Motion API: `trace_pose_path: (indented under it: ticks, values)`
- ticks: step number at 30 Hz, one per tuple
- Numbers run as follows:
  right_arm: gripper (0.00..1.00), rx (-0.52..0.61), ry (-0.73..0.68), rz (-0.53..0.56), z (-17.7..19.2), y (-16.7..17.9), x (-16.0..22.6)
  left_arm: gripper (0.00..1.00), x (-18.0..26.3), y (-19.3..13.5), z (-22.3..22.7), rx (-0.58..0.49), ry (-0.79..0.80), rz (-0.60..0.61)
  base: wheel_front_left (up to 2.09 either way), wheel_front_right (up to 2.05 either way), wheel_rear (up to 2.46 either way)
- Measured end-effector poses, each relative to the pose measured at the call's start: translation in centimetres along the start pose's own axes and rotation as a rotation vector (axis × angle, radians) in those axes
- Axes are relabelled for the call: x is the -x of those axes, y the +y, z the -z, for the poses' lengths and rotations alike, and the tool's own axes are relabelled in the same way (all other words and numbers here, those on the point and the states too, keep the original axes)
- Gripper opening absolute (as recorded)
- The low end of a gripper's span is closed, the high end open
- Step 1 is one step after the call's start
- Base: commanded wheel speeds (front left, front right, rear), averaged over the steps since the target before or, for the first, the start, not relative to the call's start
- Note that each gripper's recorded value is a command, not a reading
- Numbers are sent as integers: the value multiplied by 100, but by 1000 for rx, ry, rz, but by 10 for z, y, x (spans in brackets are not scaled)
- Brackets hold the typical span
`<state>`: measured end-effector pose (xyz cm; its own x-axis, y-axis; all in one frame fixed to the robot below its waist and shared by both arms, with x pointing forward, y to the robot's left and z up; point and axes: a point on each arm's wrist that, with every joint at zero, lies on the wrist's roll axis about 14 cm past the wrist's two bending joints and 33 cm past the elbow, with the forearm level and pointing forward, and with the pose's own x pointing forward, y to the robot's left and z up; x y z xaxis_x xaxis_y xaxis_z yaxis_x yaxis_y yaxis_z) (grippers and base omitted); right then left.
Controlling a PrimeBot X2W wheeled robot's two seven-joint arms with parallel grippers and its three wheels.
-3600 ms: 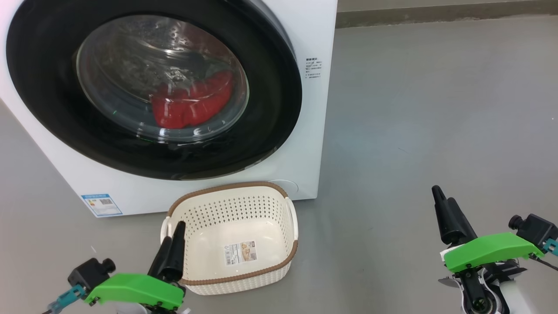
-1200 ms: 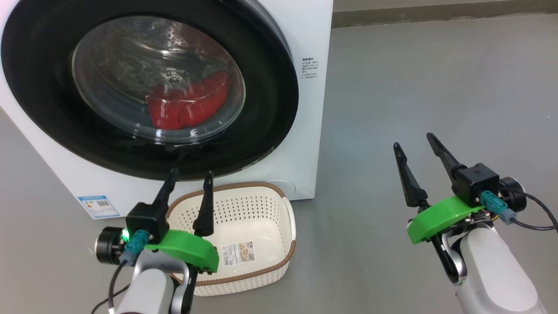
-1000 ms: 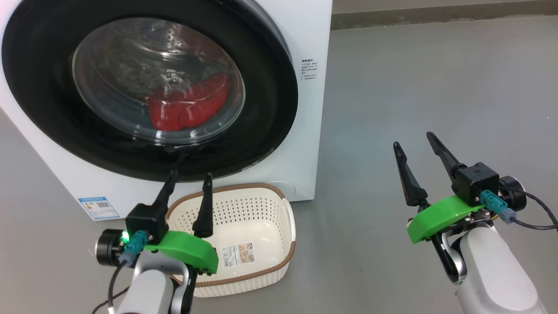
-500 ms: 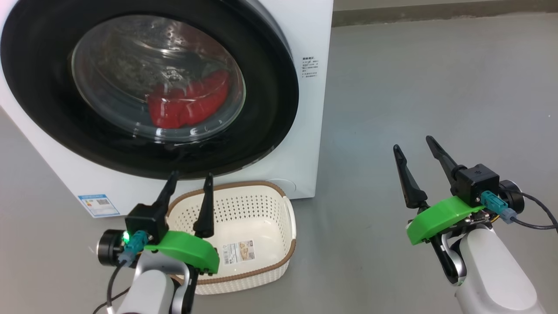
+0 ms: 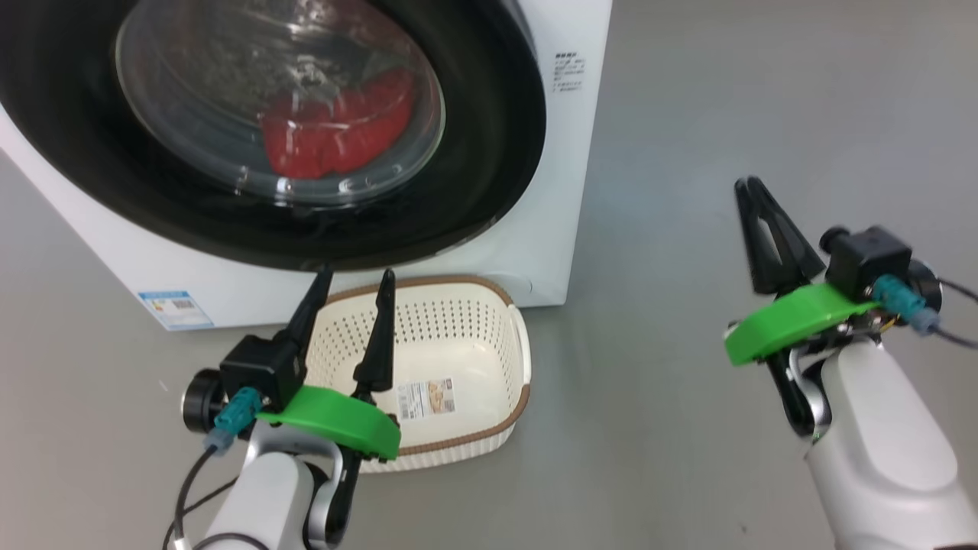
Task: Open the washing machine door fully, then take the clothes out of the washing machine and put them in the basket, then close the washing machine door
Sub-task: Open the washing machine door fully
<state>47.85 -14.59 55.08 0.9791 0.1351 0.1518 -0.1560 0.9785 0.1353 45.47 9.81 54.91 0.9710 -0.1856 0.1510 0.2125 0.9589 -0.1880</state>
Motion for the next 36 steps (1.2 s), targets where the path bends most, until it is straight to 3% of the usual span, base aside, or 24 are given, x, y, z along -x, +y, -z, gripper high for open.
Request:
trace_pose_path:
  ticks: [4, 10, 19, 25, 36]
  values:
    - [0, -103, -15, 6, -1, 2, -20, 100, -5, 3, 3, 6, -3, 3, 0, 0, 0]
    - [0, -392, -20, 15, 5, 11, -51, 100, -15, 7, 9, 24, -2, 10, 0, 0, 0]
    - [0, -584, 8, -10, 18, 26, -87, 100, -29, 13, 19, 27, -5, 11, 0, 0, 0]
    - [0, -765, 92, -57, 30, 42, -108, 100, -39, 16, 25, 18, -14, 20, 0, 0, 0]
    - [0, -969, 261, -173, 52, 55, -141, 100, -50, 31, 38, 0, -22, 5, 0, 0, 0]
